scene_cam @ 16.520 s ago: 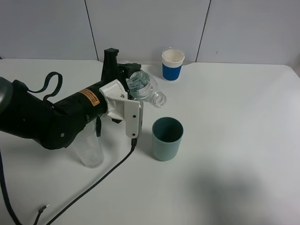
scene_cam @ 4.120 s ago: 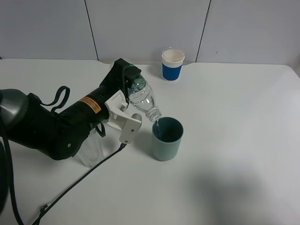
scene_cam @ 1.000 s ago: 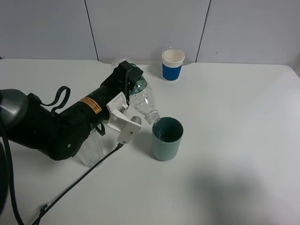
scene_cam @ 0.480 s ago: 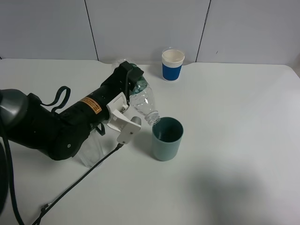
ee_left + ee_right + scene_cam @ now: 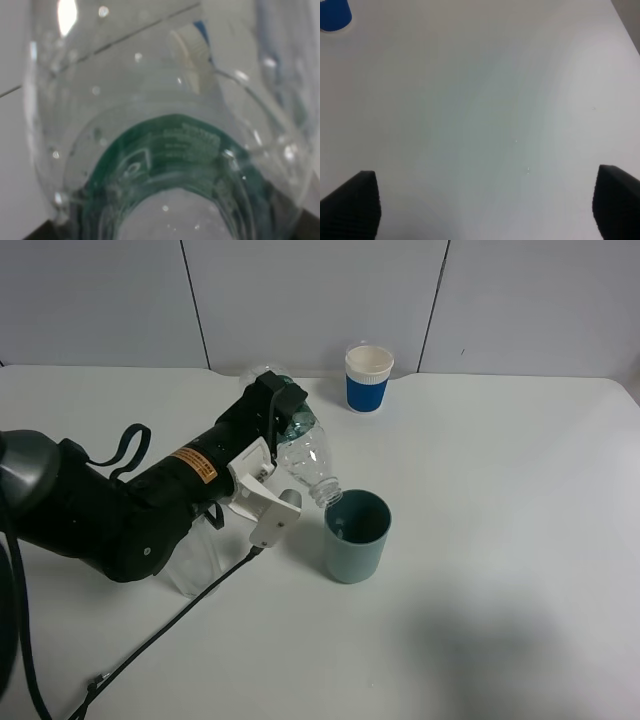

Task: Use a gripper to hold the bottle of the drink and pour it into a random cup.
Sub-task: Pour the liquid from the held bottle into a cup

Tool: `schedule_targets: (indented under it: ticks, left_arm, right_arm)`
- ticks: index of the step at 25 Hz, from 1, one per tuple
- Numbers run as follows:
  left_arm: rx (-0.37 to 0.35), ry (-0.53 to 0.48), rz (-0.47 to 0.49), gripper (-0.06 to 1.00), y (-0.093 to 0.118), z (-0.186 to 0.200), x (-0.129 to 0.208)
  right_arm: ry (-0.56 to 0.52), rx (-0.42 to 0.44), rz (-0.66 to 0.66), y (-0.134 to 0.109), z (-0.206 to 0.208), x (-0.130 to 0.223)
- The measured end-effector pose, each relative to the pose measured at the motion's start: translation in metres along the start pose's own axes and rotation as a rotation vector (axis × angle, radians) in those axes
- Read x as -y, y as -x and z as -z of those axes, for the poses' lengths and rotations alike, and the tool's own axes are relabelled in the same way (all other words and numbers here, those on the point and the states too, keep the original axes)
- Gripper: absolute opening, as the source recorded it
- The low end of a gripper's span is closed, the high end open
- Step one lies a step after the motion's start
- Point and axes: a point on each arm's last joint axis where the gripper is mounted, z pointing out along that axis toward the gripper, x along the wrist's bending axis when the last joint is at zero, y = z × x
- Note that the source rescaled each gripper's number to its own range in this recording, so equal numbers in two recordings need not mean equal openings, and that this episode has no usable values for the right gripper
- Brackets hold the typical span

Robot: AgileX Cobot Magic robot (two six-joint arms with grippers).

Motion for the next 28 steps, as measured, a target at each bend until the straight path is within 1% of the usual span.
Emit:
schedule_targets:
  ticks: [17, 28]
  left_arm:
    - [-0.009, 0.018, -0.010, 0.00, -0.0021, 0.0010, -0.0047]
    - [-0.010, 0.018, -0.040, 0.00, -0.0021, 0.0010, -0.0047]
  right_arm:
    - [0.000, 0.000, 0.000, 0.0000, 0.0000, 0.0000]
    - [0.000, 0.000, 0.000, 0.0000, 0.0000, 0.0000]
